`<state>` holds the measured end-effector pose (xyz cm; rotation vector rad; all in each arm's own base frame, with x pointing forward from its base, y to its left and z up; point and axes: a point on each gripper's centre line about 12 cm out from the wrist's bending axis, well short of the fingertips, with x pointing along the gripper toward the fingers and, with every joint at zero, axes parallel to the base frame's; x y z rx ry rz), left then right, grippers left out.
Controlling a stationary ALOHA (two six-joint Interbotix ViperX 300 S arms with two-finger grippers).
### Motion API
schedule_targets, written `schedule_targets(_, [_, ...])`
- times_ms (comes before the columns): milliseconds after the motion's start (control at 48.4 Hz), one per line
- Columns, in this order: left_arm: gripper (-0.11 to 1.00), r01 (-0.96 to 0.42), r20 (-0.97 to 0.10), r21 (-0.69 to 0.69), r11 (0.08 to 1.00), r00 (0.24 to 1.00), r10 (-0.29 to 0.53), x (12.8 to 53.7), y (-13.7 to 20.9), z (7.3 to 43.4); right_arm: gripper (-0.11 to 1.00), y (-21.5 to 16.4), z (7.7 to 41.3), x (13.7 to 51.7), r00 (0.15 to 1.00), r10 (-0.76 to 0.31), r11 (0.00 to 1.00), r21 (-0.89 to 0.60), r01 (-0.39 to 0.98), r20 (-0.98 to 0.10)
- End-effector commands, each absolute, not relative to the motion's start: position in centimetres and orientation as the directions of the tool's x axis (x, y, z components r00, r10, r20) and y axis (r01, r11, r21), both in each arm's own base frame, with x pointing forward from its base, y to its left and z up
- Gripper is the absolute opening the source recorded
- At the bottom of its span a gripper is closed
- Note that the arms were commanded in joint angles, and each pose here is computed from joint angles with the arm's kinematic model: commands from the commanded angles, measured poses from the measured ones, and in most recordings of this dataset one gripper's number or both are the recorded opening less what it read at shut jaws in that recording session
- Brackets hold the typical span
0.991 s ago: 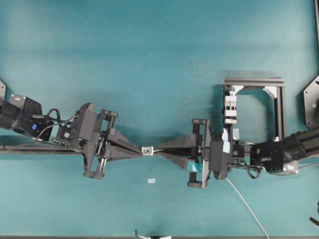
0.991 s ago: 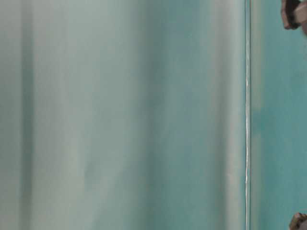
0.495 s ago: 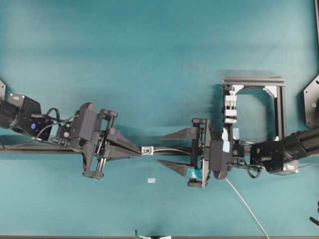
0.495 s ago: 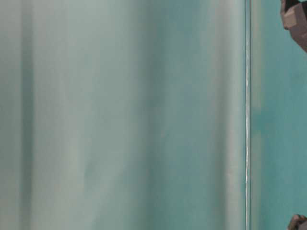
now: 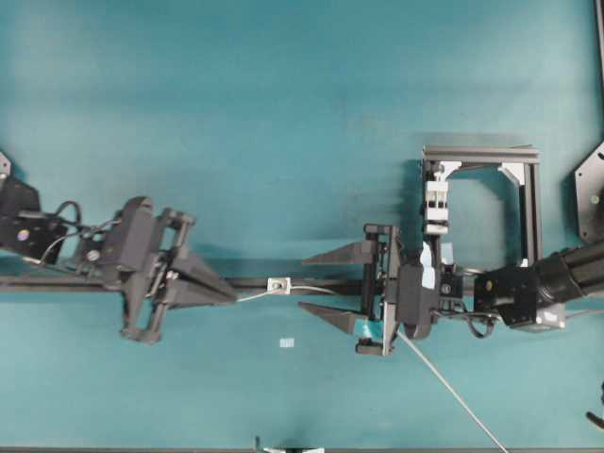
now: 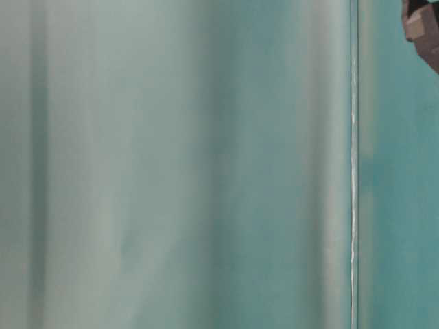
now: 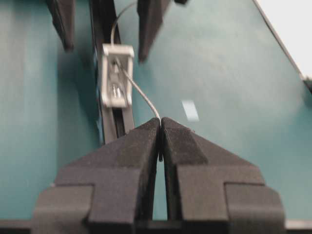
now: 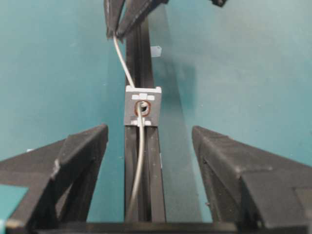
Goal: Insert the wire through the hole in the metal fitting marked with a red label. (retake)
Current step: 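Open the right gripper and pull the wire leftward with the left gripper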
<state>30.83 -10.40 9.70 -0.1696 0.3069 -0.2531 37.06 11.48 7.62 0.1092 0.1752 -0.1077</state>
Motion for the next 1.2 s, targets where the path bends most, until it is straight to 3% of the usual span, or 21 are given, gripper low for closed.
schedule_targets(0, [-0.10,0.242,-0.256,-0.202,0.949,0.923,-0.289,30.0,-10.6,10.6,0.77,11.6,9.1,37.3,0.985,-0.095,0.987,0.117,0.112,-0.143])
schedule_targets(681, [-0.10,0.280,-0.330,-0.192,0.940,0.884,-0.331,25.0,-10.3,10.2,0.76,11.6,9.1,37.4,0.984,-0.092,0.987,0.120,0.111,-0.152])
schedule_targets(1177, [-0.10,0.258,-0.390,-0.196,0.946,0.865,-0.316,24.6,-9.8,10.6,0.76,11.7,9.1,37.4,0.984,-0.092,0.986,0.121,0.111,-0.151])
